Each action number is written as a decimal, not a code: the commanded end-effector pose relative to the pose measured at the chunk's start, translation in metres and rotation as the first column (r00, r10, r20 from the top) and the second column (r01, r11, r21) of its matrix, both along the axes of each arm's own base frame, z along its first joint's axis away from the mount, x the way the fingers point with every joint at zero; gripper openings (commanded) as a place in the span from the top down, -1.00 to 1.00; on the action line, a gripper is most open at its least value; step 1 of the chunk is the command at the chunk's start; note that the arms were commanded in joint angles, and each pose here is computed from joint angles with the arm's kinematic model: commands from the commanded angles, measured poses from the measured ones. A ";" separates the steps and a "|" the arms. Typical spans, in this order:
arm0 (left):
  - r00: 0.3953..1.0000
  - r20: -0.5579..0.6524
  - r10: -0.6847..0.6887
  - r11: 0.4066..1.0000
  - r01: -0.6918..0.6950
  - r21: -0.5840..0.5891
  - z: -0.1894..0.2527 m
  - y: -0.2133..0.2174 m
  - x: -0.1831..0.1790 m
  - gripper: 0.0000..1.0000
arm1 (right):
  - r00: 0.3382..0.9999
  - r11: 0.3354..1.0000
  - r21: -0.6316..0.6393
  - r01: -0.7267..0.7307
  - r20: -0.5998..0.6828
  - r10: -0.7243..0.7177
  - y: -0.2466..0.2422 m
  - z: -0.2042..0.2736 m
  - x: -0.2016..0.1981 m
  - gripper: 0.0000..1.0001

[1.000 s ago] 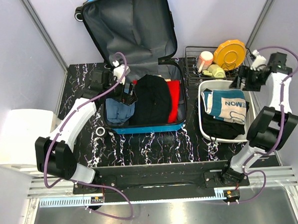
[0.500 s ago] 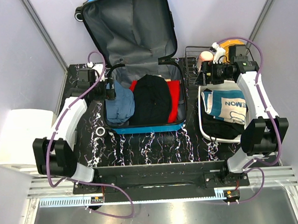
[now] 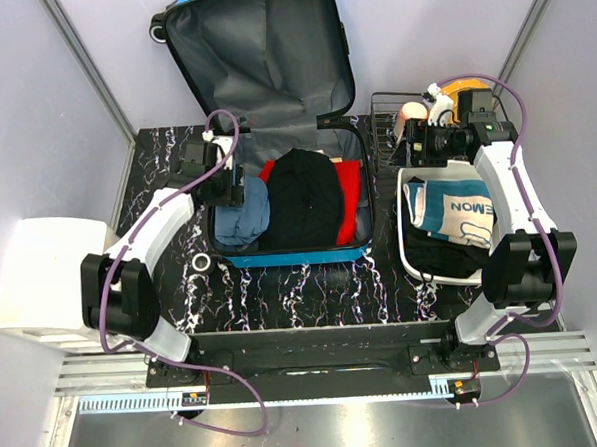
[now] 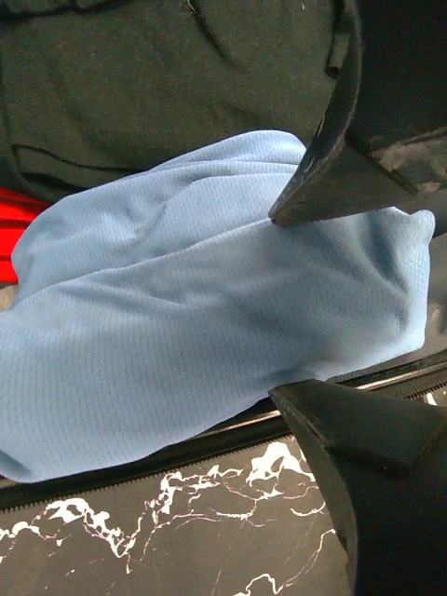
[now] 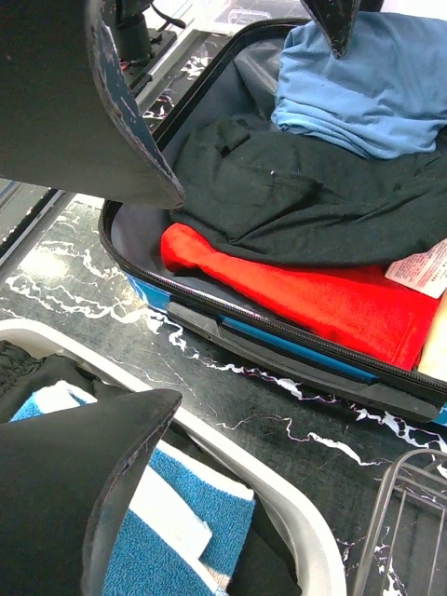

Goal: Open, take out, and arrange the luggage

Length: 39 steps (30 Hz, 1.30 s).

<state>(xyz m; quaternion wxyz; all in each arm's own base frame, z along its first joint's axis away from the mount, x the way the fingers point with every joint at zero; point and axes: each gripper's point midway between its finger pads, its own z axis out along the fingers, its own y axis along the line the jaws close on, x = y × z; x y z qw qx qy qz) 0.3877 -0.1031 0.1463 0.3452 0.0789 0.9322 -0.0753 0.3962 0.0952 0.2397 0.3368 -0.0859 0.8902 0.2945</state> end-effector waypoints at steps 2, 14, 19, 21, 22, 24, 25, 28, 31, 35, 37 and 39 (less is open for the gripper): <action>0.999 0.040 -0.037 0.995 0.034 0.092 0.000 -0.005 0.004 -0.21 | 0.999 1.000 0.024 -0.014 0.047 0.013 0.009 0.013 0.006 -0.72; 0.952 0.252 -0.176 0.962 0.221 -0.163 0.118 -0.046 -0.002 1.00 | 0.996 0.994 0.084 -0.075 0.044 0.072 0.042 0.019 0.011 -0.72; 0.894 0.361 -0.265 0.874 0.381 -0.301 0.181 -0.078 -0.032 1.00 | 0.992 0.971 0.203 -0.125 0.042 0.119 0.063 0.025 0.006 -0.75; 0.884 0.382 -0.270 0.839 0.411 -0.356 0.202 -0.090 -0.039 1.00 | 0.992 0.967 0.219 -0.127 0.033 0.123 0.066 0.023 0.008 -0.75; 0.878 0.382 -0.287 0.814 0.434 -0.386 0.207 -0.098 -0.043 1.00 | 0.992 0.967 0.221 -0.123 0.030 0.119 0.066 0.023 0.010 -0.74; 0.868 0.407 -0.285 0.768 0.461 -0.444 0.229 -0.114 -0.047 1.00 | 0.993 0.970 0.214 -0.114 0.030 0.110 0.064 0.022 0.013 -0.75; 0.862 0.411 -0.296 0.742 0.478 -0.470 0.235 -0.123 -0.049 1.00 | 0.993 0.971 0.207 -0.117 0.036 0.111 0.064 0.022 0.014 -0.77; 0.845 0.444 -0.298 0.655 0.519 -0.549 0.259 -0.149 -0.052 1.00 | 0.994 0.976 0.192 -0.104 0.047 0.097 0.061 0.023 0.016 -0.79; 0.853 0.439 -0.282 0.589 0.516 -0.622 0.264 -0.163 -0.045 1.00 | 0.996 0.982 0.171 -0.083 0.048 0.076 0.056 0.021 0.017 -0.81; 0.884 0.391 -0.257 0.670 0.455 -0.587 0.207 -0.141 -0.018 1.00 | 0.997 0.984 0.167 -0.067 0.040 0.062 0.051 0.019 0.013 -0.81; 0.911 0.337 -0.238 0.717 0.398 -0.572 0.174 -0.119 -0.004 1.00 | 0.997 0.981 0.177 -0.076 0.034 0.071 0.053 0.018 0.009 -0.81; 0.922 0.289 -0.258 0.758 0.378 -0.531 0.145 -0.106 0.001 1.00 | 0.995 0.973 0.208 -0.096 0.022 0.093 0.058 0.018 0.004 -0.81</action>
